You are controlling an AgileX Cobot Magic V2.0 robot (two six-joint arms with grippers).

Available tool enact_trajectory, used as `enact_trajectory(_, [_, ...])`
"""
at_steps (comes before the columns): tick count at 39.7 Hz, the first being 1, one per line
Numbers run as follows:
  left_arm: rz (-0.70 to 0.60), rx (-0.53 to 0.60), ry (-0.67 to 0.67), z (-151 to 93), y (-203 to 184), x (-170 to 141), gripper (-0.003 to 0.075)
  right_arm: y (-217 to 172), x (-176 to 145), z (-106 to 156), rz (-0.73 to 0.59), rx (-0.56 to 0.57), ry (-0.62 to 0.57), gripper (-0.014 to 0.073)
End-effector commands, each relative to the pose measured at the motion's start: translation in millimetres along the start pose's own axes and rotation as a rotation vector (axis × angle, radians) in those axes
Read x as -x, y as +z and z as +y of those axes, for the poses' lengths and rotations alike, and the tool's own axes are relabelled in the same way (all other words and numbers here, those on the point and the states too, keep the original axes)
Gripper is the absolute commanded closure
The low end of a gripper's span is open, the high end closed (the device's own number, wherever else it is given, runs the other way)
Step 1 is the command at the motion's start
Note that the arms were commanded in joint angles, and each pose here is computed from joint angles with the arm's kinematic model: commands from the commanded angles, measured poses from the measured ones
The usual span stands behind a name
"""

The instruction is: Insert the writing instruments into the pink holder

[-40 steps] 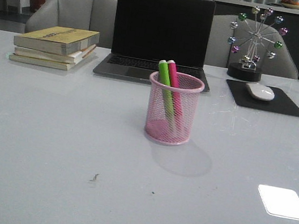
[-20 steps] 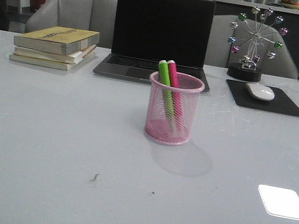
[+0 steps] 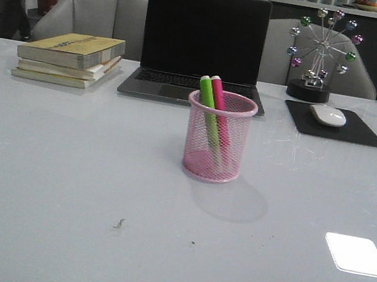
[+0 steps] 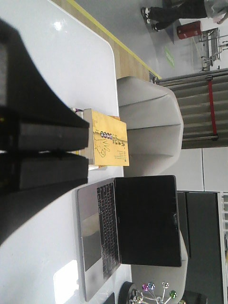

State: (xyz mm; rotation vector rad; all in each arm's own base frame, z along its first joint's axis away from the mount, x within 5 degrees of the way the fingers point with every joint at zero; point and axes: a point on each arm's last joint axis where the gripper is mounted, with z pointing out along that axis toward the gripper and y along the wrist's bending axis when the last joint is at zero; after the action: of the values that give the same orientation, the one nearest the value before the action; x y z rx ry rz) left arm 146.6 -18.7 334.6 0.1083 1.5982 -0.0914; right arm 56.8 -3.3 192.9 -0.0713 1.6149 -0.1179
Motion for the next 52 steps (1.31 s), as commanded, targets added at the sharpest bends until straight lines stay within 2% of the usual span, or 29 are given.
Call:
enact_trajectory(1, [-0.117, 0.005, -0.003, 1, -10, 19, 0.0618, -2, 10, 1, -0.096, 0.01, -0.01, 0.0529])
enact_trajectory(12, [-0.148, 0.039, 0.02, 4, -39, 4, 0.0619, -2, 10, 1, -0.096, 0.01, -0.01, 0.0529])
enact_trajectory(31, [-0.195, 0.04, 0.016, 2, -85, -78, 0.0618, -2, 10, 1, -0.096, 0.01, -0.01, 0.0529])
enact_trajectory(33, [-0.202, 0.041, -0.015, 2, -88, -91, 0.0618, -2, 10, 1, -0.096, 0.01, -0.01, 0.0529])
enact_trajectory(43, [-0.205, 0.072, -0.038, 3, -92, -116, 0.0619, -2, 10, 1, -0.096, 0.01, -0.01, 0.0529])
enact_trajectory(52, [-0.139, 0.076, -0.04, 3, -89, -128, 0.0618, -2, 10, 1, -0.096, 0.01, -0.01, 0.0529])
